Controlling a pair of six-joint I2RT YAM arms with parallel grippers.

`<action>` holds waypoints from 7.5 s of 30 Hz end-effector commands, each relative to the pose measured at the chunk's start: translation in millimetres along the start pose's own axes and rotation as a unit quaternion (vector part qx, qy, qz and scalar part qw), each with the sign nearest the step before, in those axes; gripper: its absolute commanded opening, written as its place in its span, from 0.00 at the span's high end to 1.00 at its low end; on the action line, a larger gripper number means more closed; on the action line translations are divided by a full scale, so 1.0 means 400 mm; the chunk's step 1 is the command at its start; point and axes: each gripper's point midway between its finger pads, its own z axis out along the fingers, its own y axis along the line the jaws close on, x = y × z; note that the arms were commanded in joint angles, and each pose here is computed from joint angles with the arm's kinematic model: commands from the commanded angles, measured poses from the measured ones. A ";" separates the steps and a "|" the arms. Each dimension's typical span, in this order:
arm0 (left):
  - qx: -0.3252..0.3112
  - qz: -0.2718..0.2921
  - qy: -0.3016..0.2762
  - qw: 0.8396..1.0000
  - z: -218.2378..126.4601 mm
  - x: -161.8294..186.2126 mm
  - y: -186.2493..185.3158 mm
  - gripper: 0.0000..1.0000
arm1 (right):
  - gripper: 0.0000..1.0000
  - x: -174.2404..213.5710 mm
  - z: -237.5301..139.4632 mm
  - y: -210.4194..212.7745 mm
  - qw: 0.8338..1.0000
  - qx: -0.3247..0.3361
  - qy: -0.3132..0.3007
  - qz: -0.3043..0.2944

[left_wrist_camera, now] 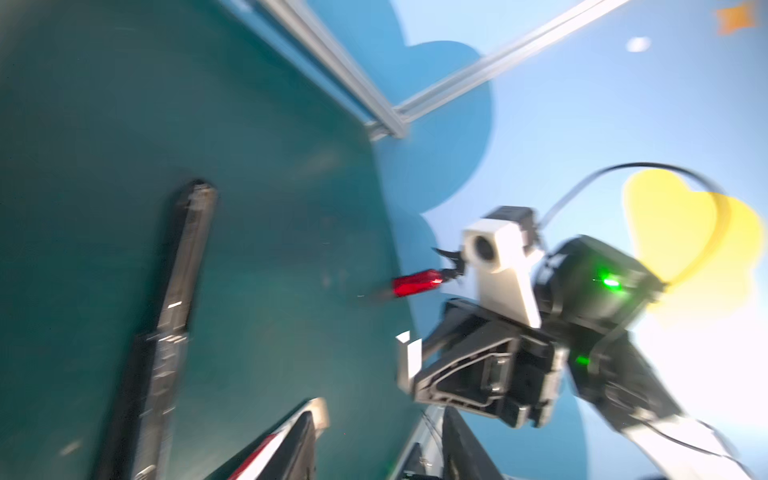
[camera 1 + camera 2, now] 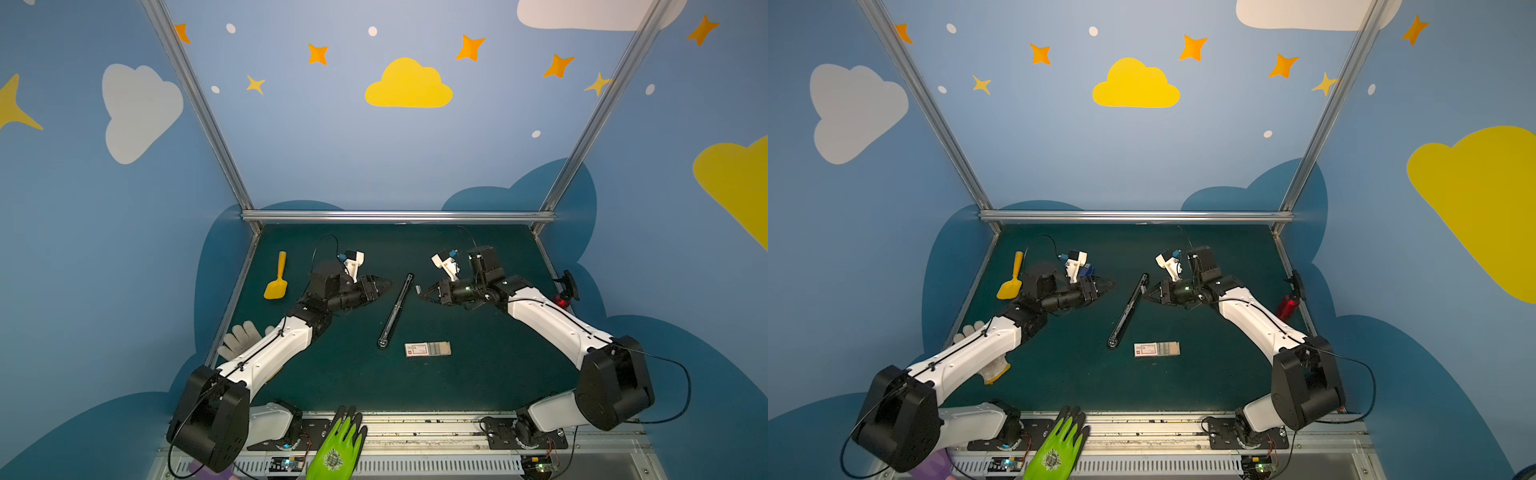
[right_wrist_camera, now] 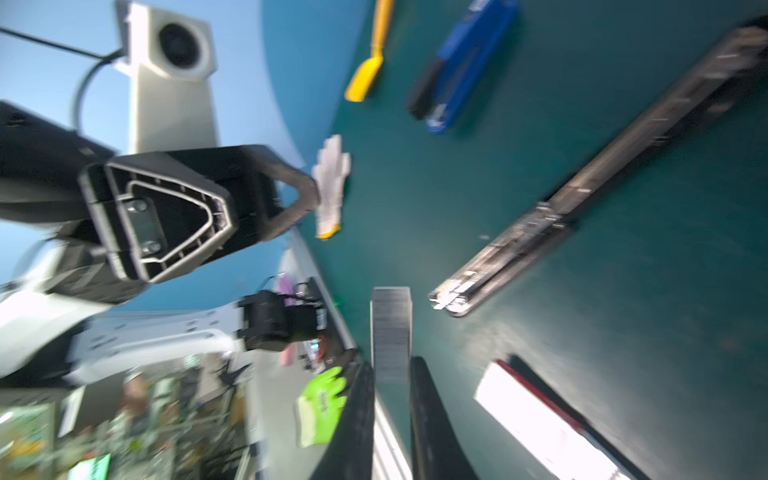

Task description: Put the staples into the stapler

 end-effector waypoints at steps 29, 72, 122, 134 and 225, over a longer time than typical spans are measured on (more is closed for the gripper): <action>0.175 0.050 0.036 0.983 0.021 0.042 -0.195 0.65 | 0.84 -0.009 -0.030 0.205 0.977 -0.211 0.030 -0.011; -0.341 0.184 0.143 0.911 0.116 0.048 0.272 0.85 | 0.56 0.101 -0.086 -0.151 0.985 0.174 -0.009 0.003; -0.472 0.255 0.227 0.812 0.244 0.101 0.436 0.84 | 0.56 0.117 -0.050 -0.200 0.984 0.178 0.004 0.006; -0.479 0.273 0.218 0.805 0.237 0.082 0.428 0.84 | 0.56 0.110 -0.043 -0.195 0.986 0.168 0.003 0.012; -0.490 0.285 0.214 0.795 0.251 0.095 0.417 0.85 | 0.57 0.122 -0.033 -0.216 0.986 0.165 0.005 0.031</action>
